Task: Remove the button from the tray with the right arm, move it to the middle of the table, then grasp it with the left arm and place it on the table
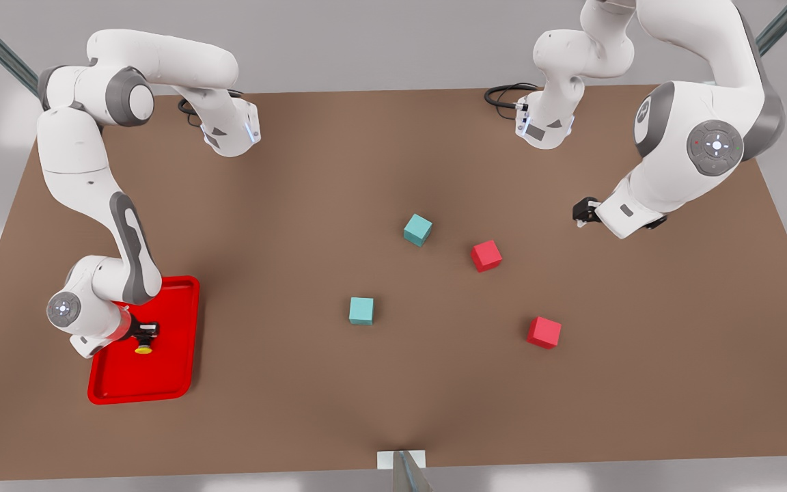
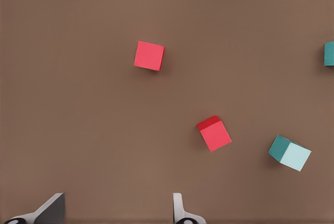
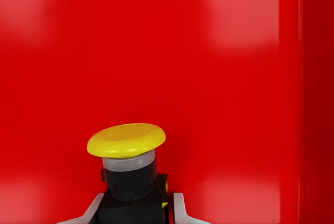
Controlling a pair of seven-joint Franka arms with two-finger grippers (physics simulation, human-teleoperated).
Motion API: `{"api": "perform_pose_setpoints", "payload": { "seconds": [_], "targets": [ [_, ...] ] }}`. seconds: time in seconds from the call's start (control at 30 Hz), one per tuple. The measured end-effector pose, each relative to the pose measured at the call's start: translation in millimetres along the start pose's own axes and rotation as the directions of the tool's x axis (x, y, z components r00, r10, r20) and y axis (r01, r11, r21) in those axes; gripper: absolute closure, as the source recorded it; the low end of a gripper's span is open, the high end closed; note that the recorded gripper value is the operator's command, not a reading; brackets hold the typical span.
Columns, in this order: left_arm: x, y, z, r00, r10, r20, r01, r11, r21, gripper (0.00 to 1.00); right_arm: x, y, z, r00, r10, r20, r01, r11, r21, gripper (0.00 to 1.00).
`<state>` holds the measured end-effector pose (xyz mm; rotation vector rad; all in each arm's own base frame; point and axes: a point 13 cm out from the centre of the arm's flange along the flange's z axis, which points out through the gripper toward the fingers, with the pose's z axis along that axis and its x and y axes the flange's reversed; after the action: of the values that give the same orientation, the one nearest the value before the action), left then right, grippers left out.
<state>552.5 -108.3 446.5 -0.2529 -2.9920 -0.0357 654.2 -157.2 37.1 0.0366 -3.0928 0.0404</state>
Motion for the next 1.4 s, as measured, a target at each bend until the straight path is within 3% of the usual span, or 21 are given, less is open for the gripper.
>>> {"api": "perform_pose_setpoints", "payload": {
  "seconds": [0.13,0.5,0.63,0.73,0.83,0.93,1.23,1.4],
  "targets": [
    [0,0,0,1.000,0.001,0.000,-0.001,1.000,0.000,0.00,0,5,3,1.000,-0.003,-0.002,0.003,1.000,-0.008,0.49],
    [-1,0,2,1.000,-0.001,-0.004,0.001,1.000,0.001,0.00,-10,24,-11,0.999,-0.034,0.011,0.034,0.999,-0.029,0.55],
    [-1,0,3,1.000,-0.001,-0.005,0.001,1.000,0.001,0.00,-57,106,-81,0.989,-0.137,0.058,0.141,0.988,-0.065,0.55],
    [-2,0,3,1.000,-0.001,-0.005,0.001,1.000,0.001,0.00,-71,255,-138,0.956,-0.288,0.060,0.292,0.954,-0.064,0.55],
    [-2,0,6,1.000,-0.001,-0.009,0.001,1.000,0.001,0.00,-23,424,-161,0.911,-0.411,0.020,0.411,0.906,-0.103,0.55],
    [-3,0,7,1.000,-0.001,-0.012,0.001,1.000,0.001,0.00,27,533,-177,0.902,-0.432,-0.003,0.427,0.894,-0.132,0.55],
    [-3,0,8,1.000,-0.001,-0.013,0.001,1.000,0.001,0.00,134,700,-172,0.934,-0.357,-0.029,0.348,0.922,-0.168,0.55],
    [-4,0,11,1.000,-0.002,-0.019,0.002,1.000,0.001,0.00,138,722,-111,0.974,-0.219,-0.052,0.206,0.961,-0.185,0.55]
  ]
}}
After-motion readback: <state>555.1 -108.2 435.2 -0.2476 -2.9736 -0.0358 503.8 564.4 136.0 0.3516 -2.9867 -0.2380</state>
